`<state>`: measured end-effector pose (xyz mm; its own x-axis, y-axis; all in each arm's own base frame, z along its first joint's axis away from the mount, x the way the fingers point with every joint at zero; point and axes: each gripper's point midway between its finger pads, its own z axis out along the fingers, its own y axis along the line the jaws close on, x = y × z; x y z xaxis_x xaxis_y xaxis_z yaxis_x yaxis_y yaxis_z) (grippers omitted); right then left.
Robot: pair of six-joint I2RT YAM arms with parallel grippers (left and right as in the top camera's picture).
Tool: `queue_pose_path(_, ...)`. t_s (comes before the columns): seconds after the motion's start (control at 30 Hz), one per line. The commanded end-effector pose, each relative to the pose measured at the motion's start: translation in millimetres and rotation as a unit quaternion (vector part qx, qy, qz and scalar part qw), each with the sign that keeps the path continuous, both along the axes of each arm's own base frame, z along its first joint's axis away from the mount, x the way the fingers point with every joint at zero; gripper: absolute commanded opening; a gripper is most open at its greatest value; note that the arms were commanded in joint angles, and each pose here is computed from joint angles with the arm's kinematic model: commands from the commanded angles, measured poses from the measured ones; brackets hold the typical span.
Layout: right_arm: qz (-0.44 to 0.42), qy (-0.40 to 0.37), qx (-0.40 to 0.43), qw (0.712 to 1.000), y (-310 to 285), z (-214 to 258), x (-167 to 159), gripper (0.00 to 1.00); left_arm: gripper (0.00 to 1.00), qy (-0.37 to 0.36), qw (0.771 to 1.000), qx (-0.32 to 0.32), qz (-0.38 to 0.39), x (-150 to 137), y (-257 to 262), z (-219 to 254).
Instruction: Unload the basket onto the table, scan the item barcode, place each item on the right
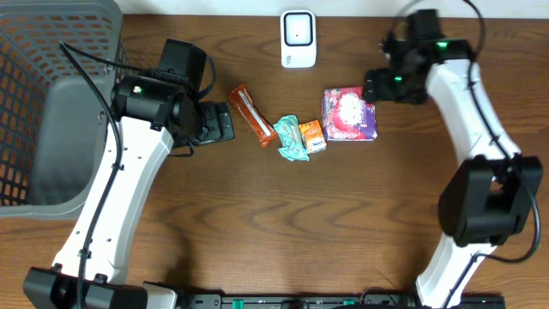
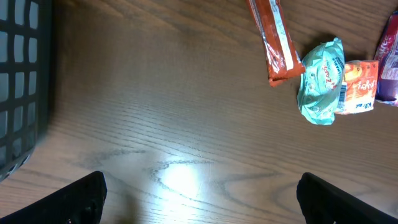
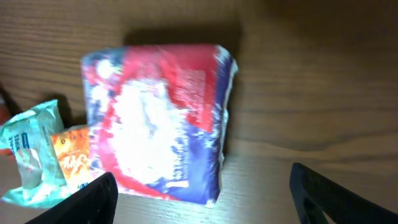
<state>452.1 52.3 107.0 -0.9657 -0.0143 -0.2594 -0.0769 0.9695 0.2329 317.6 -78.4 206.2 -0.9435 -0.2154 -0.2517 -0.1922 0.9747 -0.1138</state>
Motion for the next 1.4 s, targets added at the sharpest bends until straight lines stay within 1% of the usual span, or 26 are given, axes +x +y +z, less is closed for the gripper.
queue_pose_path(0.0,0.029,0.046,0.132,0.99,23.3,-30.7,-10.8,0.84,0.98,0.006,1.0,0.007,-0.003,-0.7,1.7,-3.7)
queue_pose_path(0.07,0.022,0.062,0.17,0.983,24.1,-44.1,-10.1,0.83,0.98,0.006,1.0,0.007,-0.003,-0.7,1.7,-3.7)
queue_pose_path(0.17,0.027,0.08,0.216,0.973,33.3,-61.3,-10.3,0.79,0.98,0.006,1.0,0.007,-0.003,-0.7,1.7,-3.7)
queue_pose_path(0.23,0.041,0.088,0.234,0.967,40.2,-73.8,-11.9,0.78,0.98,0.006,1.0,0.007,-0.003,-0.7,1.7,-3.7)
queue_pose_path(0.27,0.042,0.094,0.236,0.966,42.6,-80.7,-13.0,0.75,0.98,0.006,1.0,0.007,-0.003,-0.7,1.7,-3.7)
queue_pose_path(0.3,0.043,0.101,0.237,0.965,44.5,-88.4,-14.0,0.65,0.98,0.006,1.0,0.007,-0.003,-0.7,1.7,-3.7)
queue_pose_path(0.33,0.044,0.106,0.237,0.965,46.2,-94.5,-14.6,0.47,0.98,0.006,1.0,0.007,-0.003,-0.7,1.7,-3.7)
queue_pose_path(0.37,0.043,0.109,0.238,0.964,47.6,-99.0,-14.5,0.27,0.98,0.006,1.0,0.007,-0.003,-0.7,1.7,-3.7)
queue_pose_path(0.4,0.04,0.109,0.24,0.964,49.0,-101.6,-12.9,0.15,0.98,0.006,1.0,0.007,-0.003,-0.7,1.7,-3.7)
queue_pose_path(0.5,0.029,0.096,0.244,0.965,54.2,-95.3,-3.8,0.04,0.98,0.006,1.0,0.007,-0.003,-0.7,1.7,-3.7)
queue_pose_path(0.6,0.007,0.055,0.249,0.967,60.1,-70.0,19.3,0.01,0.98,0.006,1.0,0.008,-0.004,-0.8,1.8,-3.7)
queue_pose_path(0.7,-0.011,-0.015,0.264,0.964,70.5,-29.0,51.4,0.01,0.98,0.006,1.0,0.007,-0.003,-0.7,1.7,-3.7)
queue_pose_path(0.8,-0.01,-0.107,0.29,0.951,90.4,16.5,86.0,0.01,0.98,0.006,1.0,0.007,-0.003,-0.7,1.7,-3.7)
queue_pose_path(0.9,0.0,-0.186,0.318,0.93,119.6,51.2,112.9,0.01,0.98,0.006,1.0,0.007,-0.003,-0.7,1.7,-3.7)
queue_pose_path(1.03,-0.059,-0.222,0.306,0.924,142.0,56.7,133.8,0.01,0.98,0.006,1.0,0.007,-0.003,-0.7,1.7,-3.7)
queue_pose_path(1.13,-0.097,-0.252,0.267,0.925,150.6,51.7,144.0,0.01,0.98,0.006,1.0,0.007,-0.003,-0.7,1.7,-3.7)
queue_pose_path(1.23,-0.123,-0.283,0.227,0.923,157.9,49.2,149.9,0.01,0.98,0.006,1.0,0.007,-0.003,-0.7,1.7,-3.7)
queue_pose_path(1.37,-0.139,-0.308,0.204,0.919,162.9,51.8,153.2,0.01,0.98,0.006,1.0,0.007,-0.003,-0.7,1.7,-3.7)
